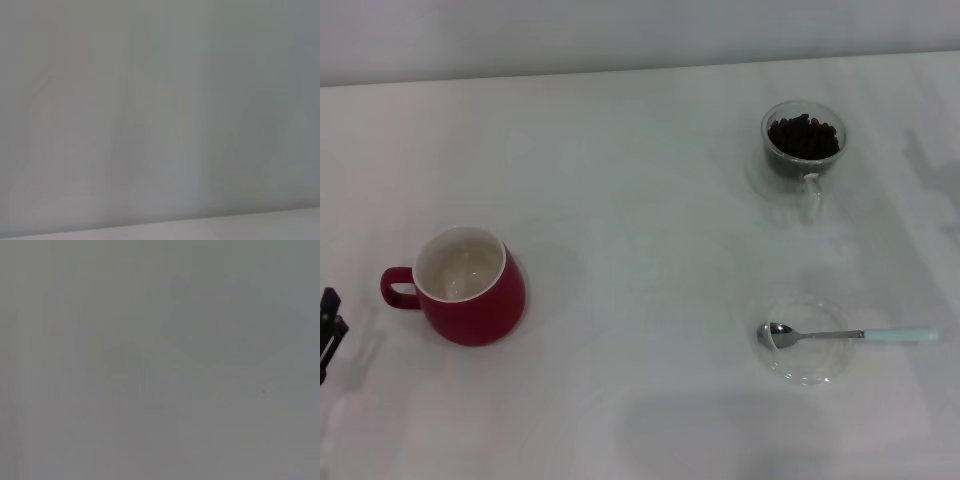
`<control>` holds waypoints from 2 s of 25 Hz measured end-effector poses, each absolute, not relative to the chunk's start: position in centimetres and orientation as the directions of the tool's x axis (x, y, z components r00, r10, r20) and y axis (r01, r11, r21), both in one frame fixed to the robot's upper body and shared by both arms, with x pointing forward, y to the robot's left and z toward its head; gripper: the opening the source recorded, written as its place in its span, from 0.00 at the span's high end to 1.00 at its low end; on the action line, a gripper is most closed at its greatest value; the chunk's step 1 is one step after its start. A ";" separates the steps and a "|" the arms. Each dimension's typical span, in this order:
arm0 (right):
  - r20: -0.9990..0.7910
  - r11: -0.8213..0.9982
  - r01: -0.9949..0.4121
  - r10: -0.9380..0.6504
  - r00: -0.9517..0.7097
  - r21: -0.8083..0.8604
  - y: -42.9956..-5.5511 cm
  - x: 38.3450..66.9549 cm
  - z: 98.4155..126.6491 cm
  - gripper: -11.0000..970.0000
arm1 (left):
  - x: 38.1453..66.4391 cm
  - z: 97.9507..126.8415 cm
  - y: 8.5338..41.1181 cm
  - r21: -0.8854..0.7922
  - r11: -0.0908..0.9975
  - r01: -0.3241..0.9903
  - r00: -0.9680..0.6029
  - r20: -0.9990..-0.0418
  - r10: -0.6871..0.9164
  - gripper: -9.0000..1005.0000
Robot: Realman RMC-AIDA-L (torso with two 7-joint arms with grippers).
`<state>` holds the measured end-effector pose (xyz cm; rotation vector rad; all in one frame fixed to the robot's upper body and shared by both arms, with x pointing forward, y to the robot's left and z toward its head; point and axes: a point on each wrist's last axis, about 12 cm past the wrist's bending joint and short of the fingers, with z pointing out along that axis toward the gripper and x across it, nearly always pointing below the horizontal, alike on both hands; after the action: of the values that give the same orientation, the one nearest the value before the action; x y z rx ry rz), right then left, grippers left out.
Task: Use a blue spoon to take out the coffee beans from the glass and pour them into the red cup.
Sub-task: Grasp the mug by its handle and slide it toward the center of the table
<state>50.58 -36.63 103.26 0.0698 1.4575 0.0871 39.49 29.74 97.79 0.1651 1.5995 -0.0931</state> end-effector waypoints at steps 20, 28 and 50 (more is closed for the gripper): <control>-0.987 0.994 0.004 0.104 0.121 0.106 -36.9 50.7 103.4 0.11 | 40.7 97.5 28.5 0.199 0.937 0.287 -0.017 -0.977 0.213 0.11; -0.987 0.994 0.002 0.111 0.117 0.112 -36.7 50.7 103.3 0.12 | 41.7 97.0 28.1 0.203 0.929 0.309 -0.063 -0.970 0.233 0.11; -0.986 0.991 0.002 0.134 0.103 0.135 -36.4 50.1 102.8 0.11 | 43.4 96.9 27.3 0.204 0.919 0.338 -0.091 -0.964 0.248 0.11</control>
<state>50.05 -36.40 102.78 0.1114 1.4658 0.0973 43.39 27.34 96.90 0.4521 1.6803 -0.0792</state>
